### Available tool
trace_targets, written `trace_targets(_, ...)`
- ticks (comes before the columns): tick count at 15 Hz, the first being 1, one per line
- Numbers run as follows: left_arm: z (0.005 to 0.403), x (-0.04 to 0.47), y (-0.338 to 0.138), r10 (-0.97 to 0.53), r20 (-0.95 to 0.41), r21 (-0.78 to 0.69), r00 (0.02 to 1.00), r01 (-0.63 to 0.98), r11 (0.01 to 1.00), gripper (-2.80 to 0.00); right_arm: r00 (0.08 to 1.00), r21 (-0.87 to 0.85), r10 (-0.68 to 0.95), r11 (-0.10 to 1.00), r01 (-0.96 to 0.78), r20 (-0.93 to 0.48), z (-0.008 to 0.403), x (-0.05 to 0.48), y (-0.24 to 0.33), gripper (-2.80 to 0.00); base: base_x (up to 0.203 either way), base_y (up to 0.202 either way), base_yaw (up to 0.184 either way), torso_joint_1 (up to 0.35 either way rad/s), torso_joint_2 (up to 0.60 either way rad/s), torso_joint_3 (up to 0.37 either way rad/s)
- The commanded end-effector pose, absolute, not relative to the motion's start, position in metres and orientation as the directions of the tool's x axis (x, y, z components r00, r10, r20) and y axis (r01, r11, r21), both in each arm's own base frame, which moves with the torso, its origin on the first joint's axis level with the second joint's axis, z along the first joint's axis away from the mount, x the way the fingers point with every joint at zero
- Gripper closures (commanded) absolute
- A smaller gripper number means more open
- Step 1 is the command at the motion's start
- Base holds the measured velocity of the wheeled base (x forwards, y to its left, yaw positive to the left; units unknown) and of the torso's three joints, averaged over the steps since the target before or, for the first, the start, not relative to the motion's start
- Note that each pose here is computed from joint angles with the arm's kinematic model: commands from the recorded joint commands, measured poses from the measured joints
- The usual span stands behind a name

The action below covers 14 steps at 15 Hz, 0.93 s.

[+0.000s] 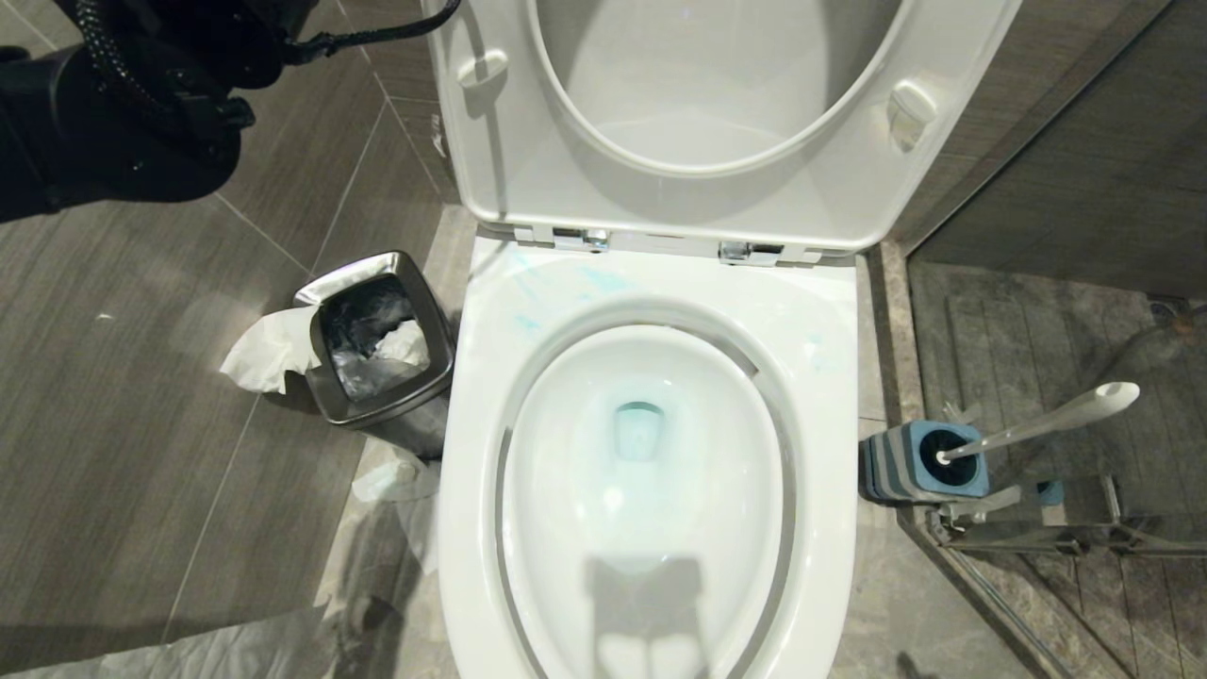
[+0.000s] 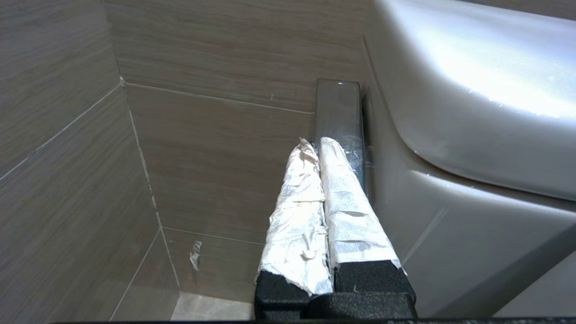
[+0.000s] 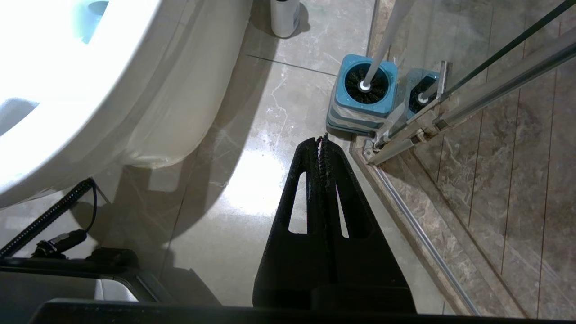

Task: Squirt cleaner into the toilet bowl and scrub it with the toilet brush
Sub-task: Flush the toilet

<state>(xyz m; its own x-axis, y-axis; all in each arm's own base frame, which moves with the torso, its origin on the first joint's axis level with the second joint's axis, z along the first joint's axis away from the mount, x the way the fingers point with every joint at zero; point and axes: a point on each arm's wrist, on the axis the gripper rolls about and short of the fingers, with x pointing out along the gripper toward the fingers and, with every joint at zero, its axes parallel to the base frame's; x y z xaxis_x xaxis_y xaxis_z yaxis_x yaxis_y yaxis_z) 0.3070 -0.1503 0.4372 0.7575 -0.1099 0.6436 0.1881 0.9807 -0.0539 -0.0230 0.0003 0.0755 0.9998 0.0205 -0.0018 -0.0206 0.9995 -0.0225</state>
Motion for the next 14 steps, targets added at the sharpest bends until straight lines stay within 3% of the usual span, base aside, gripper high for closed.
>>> trace_targets(1, 0.426, 0.318, -0.157, -0.123, 0.615, -0.041, 0.779, 0.188, 0.981, 0.0, 1.0, -0.023, 0.021, 1.0, -0.022, -0.003, 0.075, -0.023, 0.0, 0.0, 0.0, 0.0, 0.0, 0.0, 0.0, 0.0)
trace_targets(14, 0.395, 0.346, -0.178, -0.208, 0.532, 0.015, 0.821, 0.236, 0.972, 0.0, 1.0, -0.023, 0.021, 1.0, -0.022, -0.003, 0.075, -0.023, 0.0, 0.0, 0.0, 0.0, 0.0, 0.0, 0.0, 0.0)
